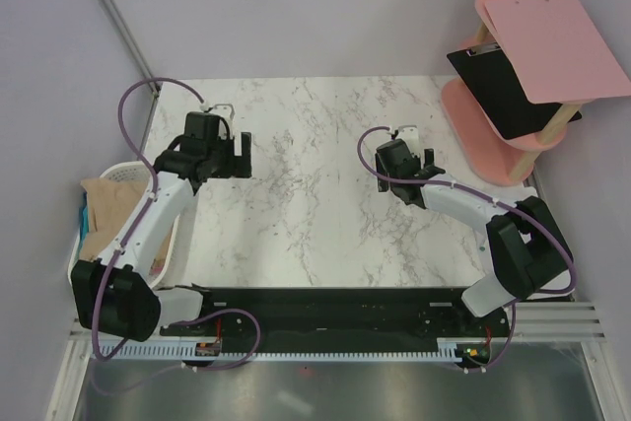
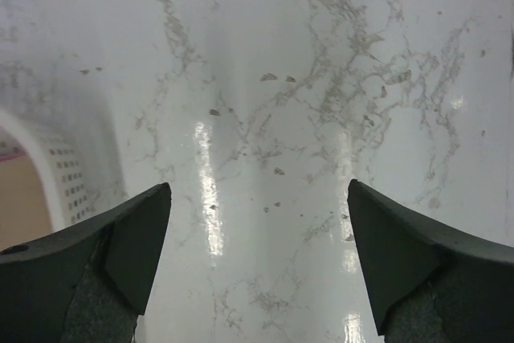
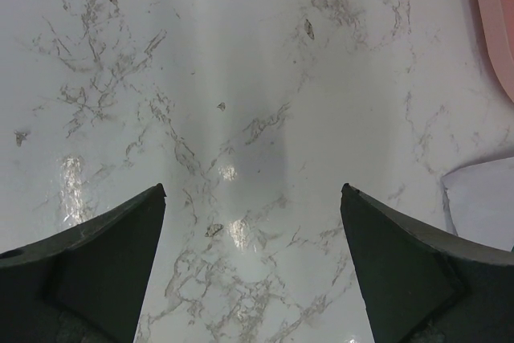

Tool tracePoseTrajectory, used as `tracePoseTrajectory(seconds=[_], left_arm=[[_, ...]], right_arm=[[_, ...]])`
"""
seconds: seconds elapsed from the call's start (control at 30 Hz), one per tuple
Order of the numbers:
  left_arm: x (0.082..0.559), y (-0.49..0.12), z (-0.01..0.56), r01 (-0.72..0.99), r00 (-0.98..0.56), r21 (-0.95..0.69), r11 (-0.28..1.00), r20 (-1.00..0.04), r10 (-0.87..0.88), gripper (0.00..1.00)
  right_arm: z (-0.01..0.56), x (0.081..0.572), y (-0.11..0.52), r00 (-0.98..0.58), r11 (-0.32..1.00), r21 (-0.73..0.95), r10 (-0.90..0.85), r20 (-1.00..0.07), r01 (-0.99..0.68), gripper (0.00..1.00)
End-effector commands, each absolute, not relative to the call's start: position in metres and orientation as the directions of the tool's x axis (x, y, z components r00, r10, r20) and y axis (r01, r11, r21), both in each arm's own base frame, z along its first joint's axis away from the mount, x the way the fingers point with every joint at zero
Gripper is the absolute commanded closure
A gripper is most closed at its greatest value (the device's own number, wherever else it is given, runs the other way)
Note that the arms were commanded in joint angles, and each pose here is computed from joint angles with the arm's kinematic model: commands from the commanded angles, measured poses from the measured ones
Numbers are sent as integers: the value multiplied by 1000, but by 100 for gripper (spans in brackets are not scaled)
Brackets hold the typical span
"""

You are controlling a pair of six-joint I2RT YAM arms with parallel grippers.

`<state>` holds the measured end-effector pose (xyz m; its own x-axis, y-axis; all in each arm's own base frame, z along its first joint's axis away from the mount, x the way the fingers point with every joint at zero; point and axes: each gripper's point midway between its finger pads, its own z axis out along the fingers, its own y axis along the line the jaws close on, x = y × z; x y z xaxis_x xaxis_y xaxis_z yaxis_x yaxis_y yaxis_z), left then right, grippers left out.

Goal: Fold and stack the t-shirts
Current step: Grab crumpled tshirt from bin with the left arm

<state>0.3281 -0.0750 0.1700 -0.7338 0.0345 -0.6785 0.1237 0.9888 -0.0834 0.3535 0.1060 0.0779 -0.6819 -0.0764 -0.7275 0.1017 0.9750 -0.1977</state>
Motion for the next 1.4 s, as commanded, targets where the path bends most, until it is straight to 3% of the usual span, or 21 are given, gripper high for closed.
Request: tracePoseTrajectory(seconds=[0.0, 0.2, 0.47, 0.87, 1.13, 1.17, 1.23, 1.27, 1.3, 1.37], left_arm=[[332, -9, 223, -190, -612, 90, 978, -789, -47, 3], [318, 48, 234, -413, -580, 110, 904, -797, -168, 5], [297, 114, 194, -633, -577, 62, 772, -703, -416, 9], [273, 153, 143, -744, -589, 146, 652, -603, -537, 10], [269, 154, 113, -731, -628, 147, 667, -527, -572, 16], [269, 153, 110, -728, -632, 143, 671, -520, -575, 19], [270, 151, 109, -724, -634, 132, 677, -516, -577, 39], [269, 151, 110, -724, -633, 132, 677, -517, -577, 51], [269, 151, 113, -726, -628, 129, 676, -525, -575, 76], [269, 152, 116, -731, -618, 121, 672, -534, -576, 98]], right_arm=[[87, 362, 114, -656, 982, -158, -52, -753, 104, 2], [81, 362, 115, -662, 982, -168, -71, -746, 84, 2], [78, 365, 125, -661, 990, -136, -70, -747, 48, 2], [68, 370, 140, -679, 996, -94, -70, -730, -1, 2], [63, 368, 143, -691, 997, -78, -61, -721, -8, 2], [62, 367, 145, -692, 997, -71, -59, -719, -11, 2], [60, 367, 146, -696, 998, -66, -56, -716, -12, 2], [60, 367, 146, -697, 998, -63, -52, -715, -10, 2], [59, 366, 146, -700, 998, -64, -55, -712, -13, 2], [59, 365, 145, -701, 998, -66, -54, -711, -10, 2]])
